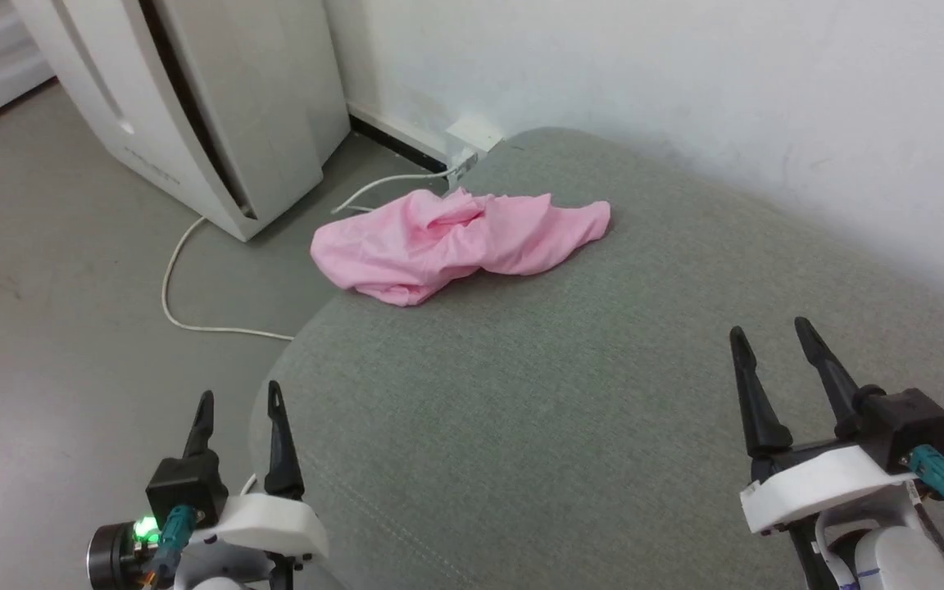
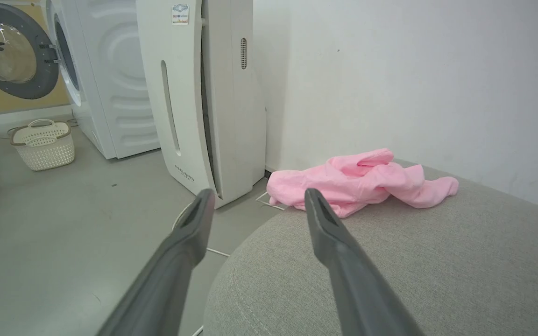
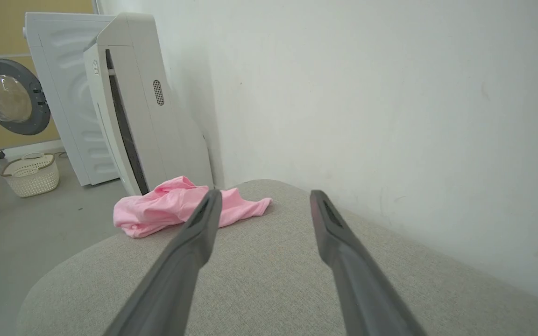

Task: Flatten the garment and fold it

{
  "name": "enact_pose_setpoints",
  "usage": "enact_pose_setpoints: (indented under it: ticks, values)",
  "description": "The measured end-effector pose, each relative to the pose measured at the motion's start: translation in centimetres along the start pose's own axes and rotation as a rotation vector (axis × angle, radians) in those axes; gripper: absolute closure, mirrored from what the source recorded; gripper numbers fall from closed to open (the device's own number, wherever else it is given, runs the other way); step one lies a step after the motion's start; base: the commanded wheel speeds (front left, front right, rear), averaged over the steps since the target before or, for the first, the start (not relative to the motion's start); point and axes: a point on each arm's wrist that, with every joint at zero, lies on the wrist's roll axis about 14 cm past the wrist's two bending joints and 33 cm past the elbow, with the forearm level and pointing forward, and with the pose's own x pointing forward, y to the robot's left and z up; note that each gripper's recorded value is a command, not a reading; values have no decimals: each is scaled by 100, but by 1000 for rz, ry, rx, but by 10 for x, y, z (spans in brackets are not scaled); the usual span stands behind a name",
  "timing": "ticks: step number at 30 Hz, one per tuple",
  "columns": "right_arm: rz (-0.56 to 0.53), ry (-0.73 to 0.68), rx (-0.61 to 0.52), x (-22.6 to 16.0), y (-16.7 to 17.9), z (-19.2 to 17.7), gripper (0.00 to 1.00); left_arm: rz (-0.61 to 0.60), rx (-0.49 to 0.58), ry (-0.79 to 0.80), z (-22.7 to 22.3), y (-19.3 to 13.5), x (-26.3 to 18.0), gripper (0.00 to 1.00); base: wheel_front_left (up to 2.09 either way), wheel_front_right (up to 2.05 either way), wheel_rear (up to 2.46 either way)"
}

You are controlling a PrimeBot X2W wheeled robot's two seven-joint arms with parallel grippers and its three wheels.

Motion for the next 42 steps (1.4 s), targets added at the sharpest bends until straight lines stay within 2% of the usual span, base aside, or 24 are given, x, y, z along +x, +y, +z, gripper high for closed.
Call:
enact_pose_setpoints:
  ticks: [5,8,15,21,25,29,35,40,41,42]
  values:
    - [19,-5,10,6,5,-2,0,26,-10,1,0,7,0,0,0,0,0]
    - [35,-19,13,15,8,1,0,-11,-36,-17,10,-2,14,0,0,0,0]
    - [102,-66,-35,47,19,17,0,-133,-52,-10,55,-36,94,0,0,0,0]
    - [113,-79,-38,65,-2,10,0,-169,-88,102,67,-62,167,0,0,0,0]
    - [83,-77,-27,70,-29,-5,0,-163,-81,271,38,-74,202,0,0,0,0]
    - [8,-33,1,63,-66,-35,0,-154,-88,539,-25,-95,218,0,0,0,0]
    - [-102,45,17,40,-109,-75,0,-135,-163,876,-105,-133,212,0,0,0,0]
    - [-182,105,27,17,-135,-101,0,-147,-116,1107,-157,-160,189,0,0,0,0]
    - [-195,115,32,13,-138,-106,0,-153,-106,1133,-163,-164,186,25,0,0,0]
    - [-209,123,37,9,-141,-109,0,-160,-92,1139,-165,-167,186,96,0,0,0]
